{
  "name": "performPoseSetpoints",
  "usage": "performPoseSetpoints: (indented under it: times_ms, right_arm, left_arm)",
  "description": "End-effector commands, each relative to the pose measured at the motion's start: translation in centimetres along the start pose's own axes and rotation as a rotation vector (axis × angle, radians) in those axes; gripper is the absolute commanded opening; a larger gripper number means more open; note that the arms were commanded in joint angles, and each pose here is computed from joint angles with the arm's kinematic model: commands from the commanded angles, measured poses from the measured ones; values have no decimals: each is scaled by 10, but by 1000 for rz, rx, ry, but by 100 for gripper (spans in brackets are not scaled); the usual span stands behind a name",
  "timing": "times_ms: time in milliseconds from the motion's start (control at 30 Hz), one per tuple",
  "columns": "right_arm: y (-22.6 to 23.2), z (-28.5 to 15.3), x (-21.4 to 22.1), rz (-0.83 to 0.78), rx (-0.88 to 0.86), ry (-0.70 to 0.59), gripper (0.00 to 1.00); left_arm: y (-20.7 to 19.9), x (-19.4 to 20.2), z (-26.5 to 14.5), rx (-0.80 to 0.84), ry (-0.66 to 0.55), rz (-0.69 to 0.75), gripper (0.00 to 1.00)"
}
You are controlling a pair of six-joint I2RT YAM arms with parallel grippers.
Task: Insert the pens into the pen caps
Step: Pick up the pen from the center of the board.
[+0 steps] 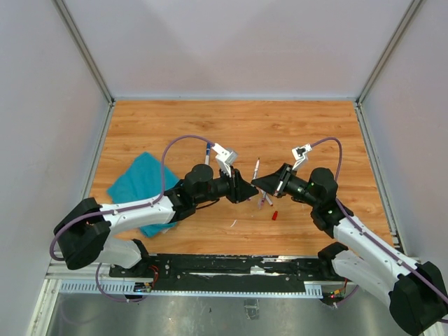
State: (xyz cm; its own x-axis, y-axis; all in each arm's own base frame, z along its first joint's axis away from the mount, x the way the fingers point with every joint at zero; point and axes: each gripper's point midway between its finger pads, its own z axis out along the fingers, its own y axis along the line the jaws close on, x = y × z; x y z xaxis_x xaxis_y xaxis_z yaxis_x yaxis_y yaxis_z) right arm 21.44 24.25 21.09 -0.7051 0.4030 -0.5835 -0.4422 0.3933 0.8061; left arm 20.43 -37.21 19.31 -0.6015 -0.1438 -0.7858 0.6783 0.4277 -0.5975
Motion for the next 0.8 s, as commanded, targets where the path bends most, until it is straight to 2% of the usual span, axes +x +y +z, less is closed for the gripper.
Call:
performPoseSetpoints:
  times_ms: [0,167,233,467,667,767]
  right_arm:
    - [12,0,3,-12,-57,7,1]
    - [12,0,1,-32,-50,4,1]
    - [11,-1,0,-49,-37,4,5]
    - [-6,-11,-8,-196,99,-2,39]
    - [-33,-23,-15,-339,269,21,59]
    - [-44,-23,-17,-384,322,51,66]
  left_arm:
    - [-9,-16,6,23,-48,14,18]
    - [-5,-13,5,2,-42,14,5]
    - [-3,-13,4,-13,-40,20,1]
    - [12,-18,-14,-123,-37,70,0]
    - [45,-12,-42,-344,48,130,0]
    - [55,-12,-64,-431,67,152,0]
